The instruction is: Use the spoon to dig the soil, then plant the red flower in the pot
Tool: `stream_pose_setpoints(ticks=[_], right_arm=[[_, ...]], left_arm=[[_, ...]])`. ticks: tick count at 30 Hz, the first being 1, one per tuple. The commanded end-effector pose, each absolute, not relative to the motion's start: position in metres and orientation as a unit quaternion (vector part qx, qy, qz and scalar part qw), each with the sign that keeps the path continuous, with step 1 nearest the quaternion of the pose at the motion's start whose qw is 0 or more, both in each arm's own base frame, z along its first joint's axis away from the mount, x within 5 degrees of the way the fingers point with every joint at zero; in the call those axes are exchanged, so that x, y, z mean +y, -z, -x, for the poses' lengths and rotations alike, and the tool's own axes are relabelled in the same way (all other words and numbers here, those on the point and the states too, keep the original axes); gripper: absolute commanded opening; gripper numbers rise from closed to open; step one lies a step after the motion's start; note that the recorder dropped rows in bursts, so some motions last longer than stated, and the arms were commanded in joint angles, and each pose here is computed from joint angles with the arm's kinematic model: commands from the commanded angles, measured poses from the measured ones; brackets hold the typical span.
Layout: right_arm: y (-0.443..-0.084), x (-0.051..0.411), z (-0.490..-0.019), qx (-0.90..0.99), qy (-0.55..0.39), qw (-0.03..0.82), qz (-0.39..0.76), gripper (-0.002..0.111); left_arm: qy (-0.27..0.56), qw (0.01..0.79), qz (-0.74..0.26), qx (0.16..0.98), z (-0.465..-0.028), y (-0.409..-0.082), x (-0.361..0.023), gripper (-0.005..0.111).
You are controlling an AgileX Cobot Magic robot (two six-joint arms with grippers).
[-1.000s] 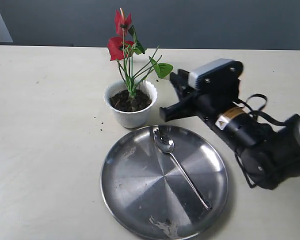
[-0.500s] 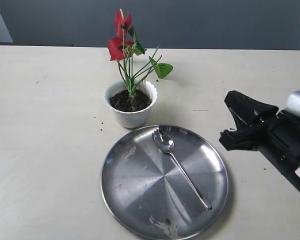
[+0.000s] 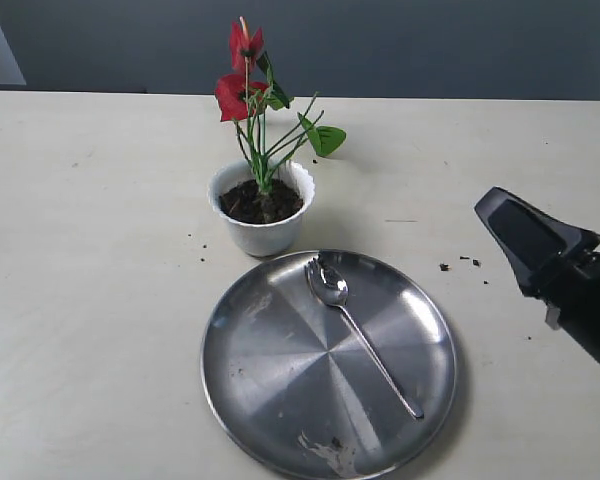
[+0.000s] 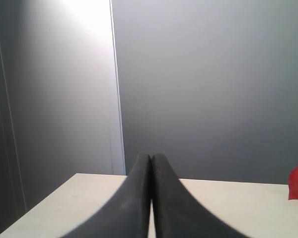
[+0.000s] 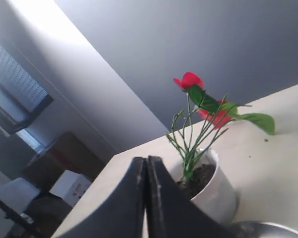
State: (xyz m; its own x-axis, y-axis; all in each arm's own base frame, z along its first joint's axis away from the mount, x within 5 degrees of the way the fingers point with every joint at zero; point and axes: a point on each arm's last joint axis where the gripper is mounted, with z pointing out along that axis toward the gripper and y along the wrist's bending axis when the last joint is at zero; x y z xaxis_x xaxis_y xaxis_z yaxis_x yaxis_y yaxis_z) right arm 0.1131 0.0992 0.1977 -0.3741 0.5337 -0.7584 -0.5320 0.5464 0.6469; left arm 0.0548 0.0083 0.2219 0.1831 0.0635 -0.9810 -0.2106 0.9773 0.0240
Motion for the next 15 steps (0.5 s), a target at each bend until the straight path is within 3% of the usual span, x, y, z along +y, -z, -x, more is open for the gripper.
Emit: stream_pose_setpoints(ticks=[1,9,15], right_arm=[[-0.204,0.099,-0.107,0.661,-0.514,0.547,-0.001,-0.001],[-0.238,0.093,-0.083,0.536,-0.53,0.648,0.112,-0.001],[-0.254,0.079,-0.071,0.484,-0.532,0.687,0.102,-0.001]], left_arm=[[-0.086,0.77,0.057,0.629,-0.054,-0.224,0.008,0.0],[-0.086,0.77,0.057,0.629,-0.054,-0.224,0.008,0.0],[-0.086,0.77,0.057,0.629,-0.054,-0.224,0.008,0.0]])
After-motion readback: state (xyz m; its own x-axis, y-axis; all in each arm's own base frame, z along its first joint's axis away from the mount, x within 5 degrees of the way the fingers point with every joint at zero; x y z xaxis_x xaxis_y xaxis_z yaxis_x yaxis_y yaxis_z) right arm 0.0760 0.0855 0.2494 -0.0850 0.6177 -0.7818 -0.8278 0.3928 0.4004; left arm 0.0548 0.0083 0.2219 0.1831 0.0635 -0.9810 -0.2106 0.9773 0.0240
